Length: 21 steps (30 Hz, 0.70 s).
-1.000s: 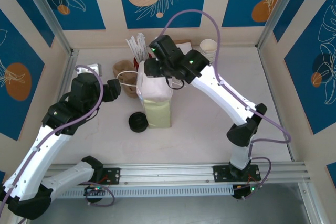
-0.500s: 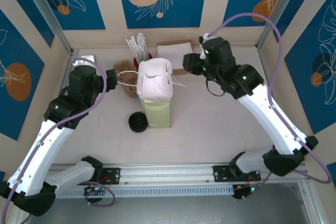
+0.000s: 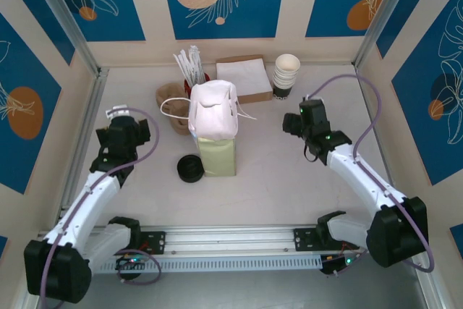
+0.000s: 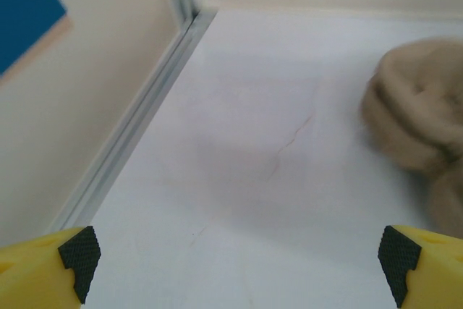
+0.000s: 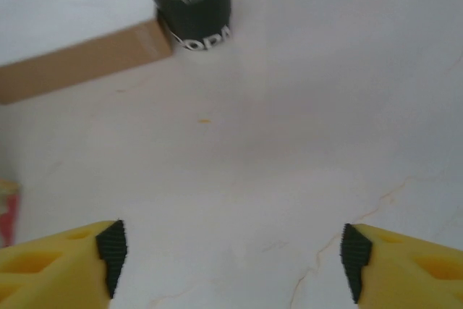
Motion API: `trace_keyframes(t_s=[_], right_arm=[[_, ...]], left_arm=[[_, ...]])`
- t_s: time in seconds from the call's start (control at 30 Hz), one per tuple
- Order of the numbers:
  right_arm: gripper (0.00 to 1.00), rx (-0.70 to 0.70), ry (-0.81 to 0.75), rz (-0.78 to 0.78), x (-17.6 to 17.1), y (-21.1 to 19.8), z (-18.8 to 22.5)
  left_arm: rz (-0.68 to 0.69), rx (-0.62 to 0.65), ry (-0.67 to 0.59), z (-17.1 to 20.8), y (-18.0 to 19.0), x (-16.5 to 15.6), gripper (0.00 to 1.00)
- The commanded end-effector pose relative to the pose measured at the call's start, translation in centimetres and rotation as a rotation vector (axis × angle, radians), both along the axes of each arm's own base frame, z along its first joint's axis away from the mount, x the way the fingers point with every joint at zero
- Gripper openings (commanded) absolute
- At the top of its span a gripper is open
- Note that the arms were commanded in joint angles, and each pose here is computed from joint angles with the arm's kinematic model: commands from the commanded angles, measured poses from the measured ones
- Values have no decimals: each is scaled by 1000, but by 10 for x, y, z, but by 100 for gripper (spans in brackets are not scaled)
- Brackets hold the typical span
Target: Pack the takeout coffee
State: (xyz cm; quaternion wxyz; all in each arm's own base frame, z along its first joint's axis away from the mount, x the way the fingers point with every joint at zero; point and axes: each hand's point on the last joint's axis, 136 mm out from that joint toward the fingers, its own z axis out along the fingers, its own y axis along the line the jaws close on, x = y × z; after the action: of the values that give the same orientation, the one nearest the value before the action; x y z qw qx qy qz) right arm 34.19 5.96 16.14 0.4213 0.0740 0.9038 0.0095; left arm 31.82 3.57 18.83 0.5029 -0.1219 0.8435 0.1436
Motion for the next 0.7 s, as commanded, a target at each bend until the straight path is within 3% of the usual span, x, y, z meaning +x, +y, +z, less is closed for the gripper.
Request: trace_keyframes(t_s=[0.0, 0.13, 0.27, 0.53, 0.67], right_arm=[[94, -25, -230, -18, 26, -7, 17], [95, -63, -209, -78, 31, -26, -13], [96, -94, -231, -61, 39, -31, -13], [96, -111, -283, -78, 45, -56, -28], [99, -104, -362, -14, 45, -55, -28]], left_arm=[[19, -44, -152, -4, 11, 12, 100], [28, -28, -132, -43, 20, 12, 100], [-12, -13, -107, -66, 20, 20, 100], [-74, -35, -157, -70, 11, 36, 100], [-132, -63, -182, -70, 1, 47, 100]])
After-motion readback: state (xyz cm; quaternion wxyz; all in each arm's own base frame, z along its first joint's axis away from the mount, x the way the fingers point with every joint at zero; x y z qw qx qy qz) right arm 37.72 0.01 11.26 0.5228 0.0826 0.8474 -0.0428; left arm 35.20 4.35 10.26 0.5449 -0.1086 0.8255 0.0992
